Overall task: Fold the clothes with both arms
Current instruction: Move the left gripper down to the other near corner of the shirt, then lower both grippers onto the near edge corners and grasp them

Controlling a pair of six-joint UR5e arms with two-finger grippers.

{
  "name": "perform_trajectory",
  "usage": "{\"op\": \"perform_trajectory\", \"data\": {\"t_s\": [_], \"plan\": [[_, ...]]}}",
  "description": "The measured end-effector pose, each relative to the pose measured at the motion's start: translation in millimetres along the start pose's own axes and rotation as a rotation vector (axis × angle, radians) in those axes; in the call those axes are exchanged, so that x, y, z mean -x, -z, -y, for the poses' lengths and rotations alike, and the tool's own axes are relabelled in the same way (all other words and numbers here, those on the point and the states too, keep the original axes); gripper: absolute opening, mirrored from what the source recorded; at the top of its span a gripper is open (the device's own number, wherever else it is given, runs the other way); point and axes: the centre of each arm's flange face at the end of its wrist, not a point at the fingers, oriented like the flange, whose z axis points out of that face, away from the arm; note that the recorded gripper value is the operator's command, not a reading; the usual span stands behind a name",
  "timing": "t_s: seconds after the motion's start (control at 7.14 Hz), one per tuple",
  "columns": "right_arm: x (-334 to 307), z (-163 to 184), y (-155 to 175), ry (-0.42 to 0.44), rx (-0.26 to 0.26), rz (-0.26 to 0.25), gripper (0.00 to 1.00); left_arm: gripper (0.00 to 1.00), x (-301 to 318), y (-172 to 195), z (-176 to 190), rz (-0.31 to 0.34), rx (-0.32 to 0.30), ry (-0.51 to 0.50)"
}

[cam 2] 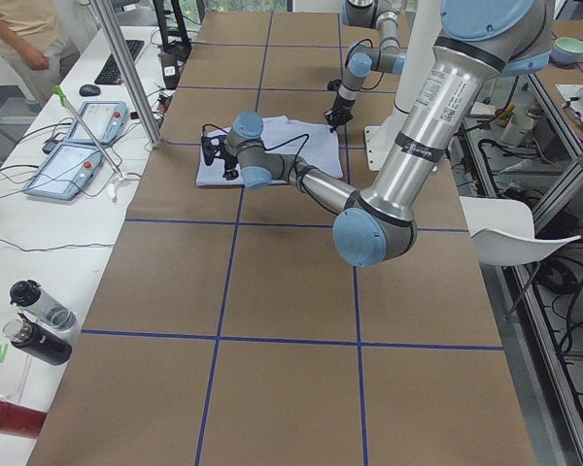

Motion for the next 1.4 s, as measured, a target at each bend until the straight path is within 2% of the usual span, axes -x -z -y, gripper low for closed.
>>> {"op": "perform_trajectory", "data": {"t_s": [0.14, 0.28, 0.56, 0.84, 1.12, 1.4], "plan": [[3, 2, 8, -0.005, 0.011, 0.006, 0.00, 0.73, 0, 1, -12, -0.007, 0.013, 0.025], [4, 3, 16, -0.007, 0.019, 0.008, 0.00, 0.73, 3, 9, -48, -0.024, 0.053, 0.074], [4, 4, 21, -0.006, 0.020, 0.006, 0.00, 0.72, 12, 34, -152, -0.050, 0.150, 0.209], [2, 3, 21, -0.003, 0.020, 0.003, 0.00, 0.71, 34, 32, -263, -0.018, 0.189, 0.337], [2, 3, 22, -0.002, 0.022, 0.003, 0.00, 0.68, 55, 48, -318, 0.015, 0.223, 0.427], [2, 2, 24, -0.003, 0.026, 0.004, 0.00, 0.67, 64, 48, -348, 0.035, 0.228, 0.483]]}}
